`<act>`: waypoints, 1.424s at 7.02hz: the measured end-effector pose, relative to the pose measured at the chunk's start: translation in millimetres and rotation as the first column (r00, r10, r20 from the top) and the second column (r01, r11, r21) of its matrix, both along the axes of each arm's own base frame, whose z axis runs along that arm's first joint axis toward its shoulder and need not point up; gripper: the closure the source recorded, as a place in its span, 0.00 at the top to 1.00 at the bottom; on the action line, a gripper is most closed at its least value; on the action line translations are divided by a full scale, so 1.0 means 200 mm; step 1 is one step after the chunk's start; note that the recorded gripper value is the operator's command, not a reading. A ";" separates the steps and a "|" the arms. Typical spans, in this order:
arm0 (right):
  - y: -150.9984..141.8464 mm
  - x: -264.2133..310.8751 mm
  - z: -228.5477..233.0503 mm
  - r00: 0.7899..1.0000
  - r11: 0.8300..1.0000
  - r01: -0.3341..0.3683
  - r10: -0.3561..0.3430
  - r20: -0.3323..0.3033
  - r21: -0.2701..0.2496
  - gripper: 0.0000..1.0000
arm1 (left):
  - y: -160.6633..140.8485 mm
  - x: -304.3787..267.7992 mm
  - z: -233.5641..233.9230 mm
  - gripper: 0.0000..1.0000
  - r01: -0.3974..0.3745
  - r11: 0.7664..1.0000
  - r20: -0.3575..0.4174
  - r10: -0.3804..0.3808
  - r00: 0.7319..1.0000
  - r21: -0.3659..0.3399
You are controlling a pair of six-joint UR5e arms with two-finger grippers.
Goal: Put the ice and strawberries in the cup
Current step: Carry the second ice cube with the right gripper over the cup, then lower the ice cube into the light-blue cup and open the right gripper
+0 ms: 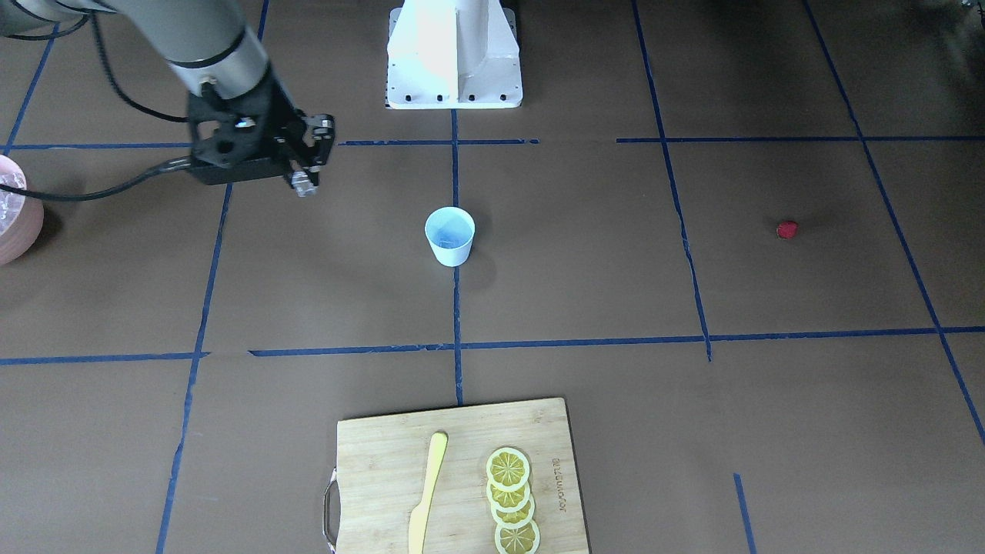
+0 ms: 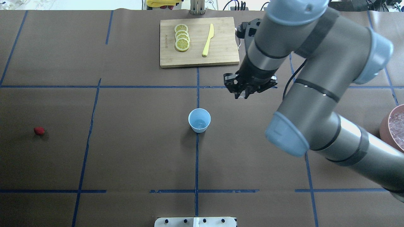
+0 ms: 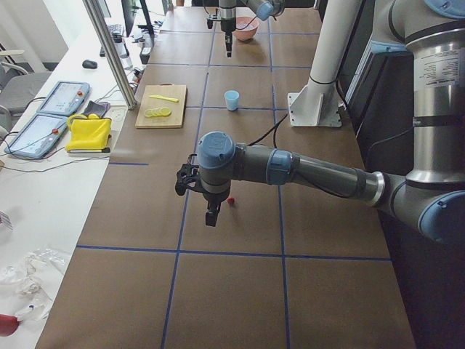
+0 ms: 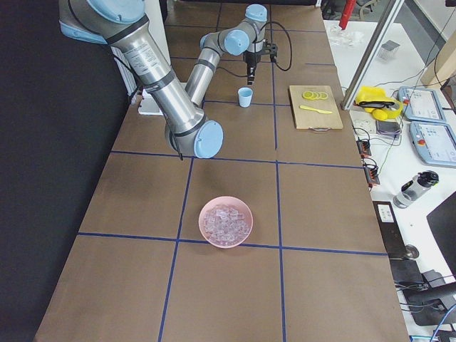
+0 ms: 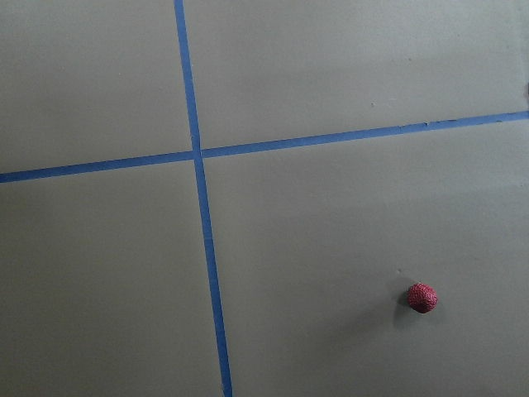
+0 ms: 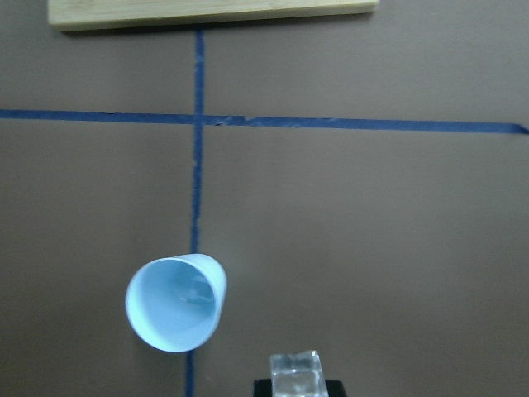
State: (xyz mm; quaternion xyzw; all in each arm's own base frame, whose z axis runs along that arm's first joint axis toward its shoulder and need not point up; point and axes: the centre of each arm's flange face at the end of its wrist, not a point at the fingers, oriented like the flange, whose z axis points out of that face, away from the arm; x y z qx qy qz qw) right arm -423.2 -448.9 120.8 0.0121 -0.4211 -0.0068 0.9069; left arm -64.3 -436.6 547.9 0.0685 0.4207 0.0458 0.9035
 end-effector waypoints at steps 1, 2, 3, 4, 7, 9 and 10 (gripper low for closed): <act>0.07 -0.23 -0.10 1.000 1.000 -0.023 0.023 0.000 0.001 0.00 | 0.00 0.00 0.00 1.00 0.000 1.000 0.000 0.000 1.000 -0.001; 0.13 -0.40 -0.14 0.999 1.000 -0.029 0.030 -0.013 0.008 0.00 | 0.00 0.00 0.00 1.00 0.000 1.000 0.001 0.000 1.000 -0.001; 0.14 -0.53 -0.15 0.999 1.000 -0.029 0.029 -0.027 0.011 0.00 | 0.00 0.00 0.01 1.00 0.000 1.000 0.001 0.000 1.000 -0.002; 0.11 -0.64 -0.15 0.999 1.000 -0.029 0.029 -0.039 0.011 0.00 | 0.00 0.00 0.01 1.00 0.000 1.000 0.001 0.000 1.000 -0.004; 0.07 -0.79 -0.03 0.996 1.000 -0.024 0.024 -0.088 -0.001 0.02 | 0.00 0.00 0.02 1.00 0.000 1.000 0.001 0.000 1.000 -0.008; 0.07 -0.81 0.04 0.994 1.000 -0.020 0.019 -0.112 -0.011 0.27 | -0.01 0.00 0.02 1.00 0.000 1.000 0.001 0.000 1.000 -0.007; 0.07 -0.81 0.06 0.993 1.000 -0.020 0.018 -0.118 -0.014 0.99 | -0.01 0.00 0.02 1.00 0.000 1.000 0.001 0.000 1.000 -0.005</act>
